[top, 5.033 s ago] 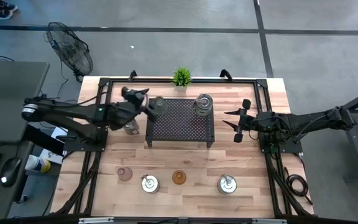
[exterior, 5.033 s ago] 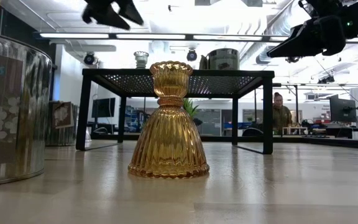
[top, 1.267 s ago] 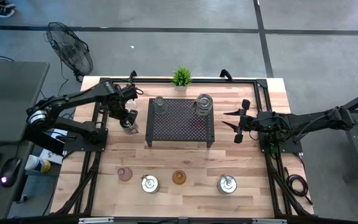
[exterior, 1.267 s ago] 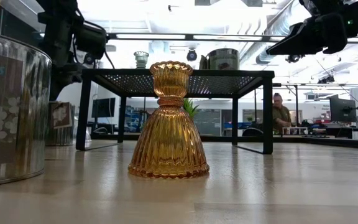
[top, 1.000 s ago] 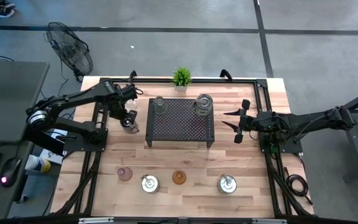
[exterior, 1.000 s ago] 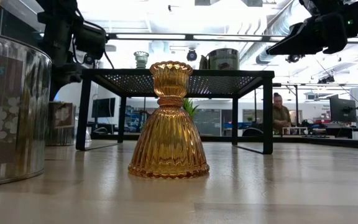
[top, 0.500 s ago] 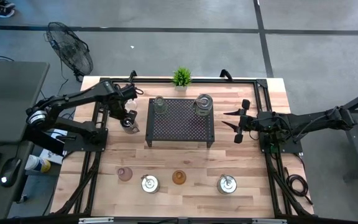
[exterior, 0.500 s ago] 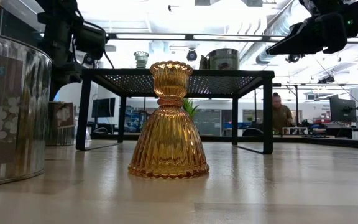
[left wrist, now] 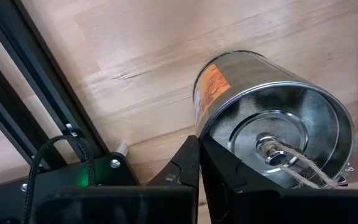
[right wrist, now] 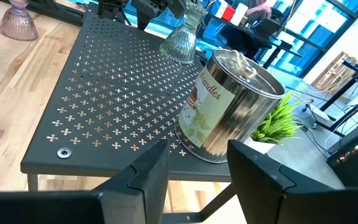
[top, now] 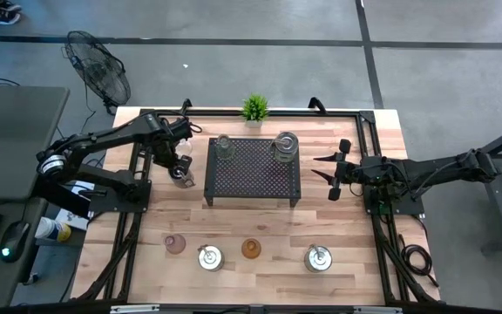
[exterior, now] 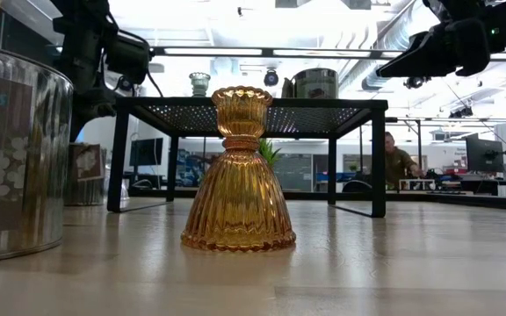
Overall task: Pick & Place candle stick holders
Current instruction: Put the orange scented candle on the shelf
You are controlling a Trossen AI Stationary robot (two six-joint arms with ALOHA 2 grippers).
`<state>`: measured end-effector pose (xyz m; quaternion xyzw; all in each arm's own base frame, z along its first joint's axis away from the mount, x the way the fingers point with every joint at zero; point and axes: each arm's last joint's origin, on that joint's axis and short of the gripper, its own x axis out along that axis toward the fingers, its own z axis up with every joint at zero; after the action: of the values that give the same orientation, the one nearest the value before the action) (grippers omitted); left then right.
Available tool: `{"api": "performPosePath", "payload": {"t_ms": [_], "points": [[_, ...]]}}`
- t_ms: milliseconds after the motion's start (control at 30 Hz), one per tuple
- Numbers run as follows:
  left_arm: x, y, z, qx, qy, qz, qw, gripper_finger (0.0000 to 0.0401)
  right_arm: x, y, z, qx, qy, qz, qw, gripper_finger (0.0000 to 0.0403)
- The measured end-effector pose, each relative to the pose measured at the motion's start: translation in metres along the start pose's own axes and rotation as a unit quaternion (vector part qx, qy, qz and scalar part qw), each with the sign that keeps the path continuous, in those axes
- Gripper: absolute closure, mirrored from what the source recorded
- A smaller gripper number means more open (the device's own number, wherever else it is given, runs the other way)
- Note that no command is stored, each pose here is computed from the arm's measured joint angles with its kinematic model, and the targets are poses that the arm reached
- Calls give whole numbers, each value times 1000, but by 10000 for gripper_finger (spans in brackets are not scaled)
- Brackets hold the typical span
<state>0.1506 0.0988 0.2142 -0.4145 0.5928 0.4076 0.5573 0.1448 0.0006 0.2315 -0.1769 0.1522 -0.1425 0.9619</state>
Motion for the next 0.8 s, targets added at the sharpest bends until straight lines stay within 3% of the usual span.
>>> {"api": "performPosePath", "payload": {"t_ms": [433, 800], "points": [[-1, 1, -1, 23, -9, 6, 1000, 401, 0, 0, 0, 14, 0, 0, 1000, 249], [-21, -4, 5, 37, -32, -10, 999, 401, 0, 0, -1, 46, 2, 4, 999, 249]]}}
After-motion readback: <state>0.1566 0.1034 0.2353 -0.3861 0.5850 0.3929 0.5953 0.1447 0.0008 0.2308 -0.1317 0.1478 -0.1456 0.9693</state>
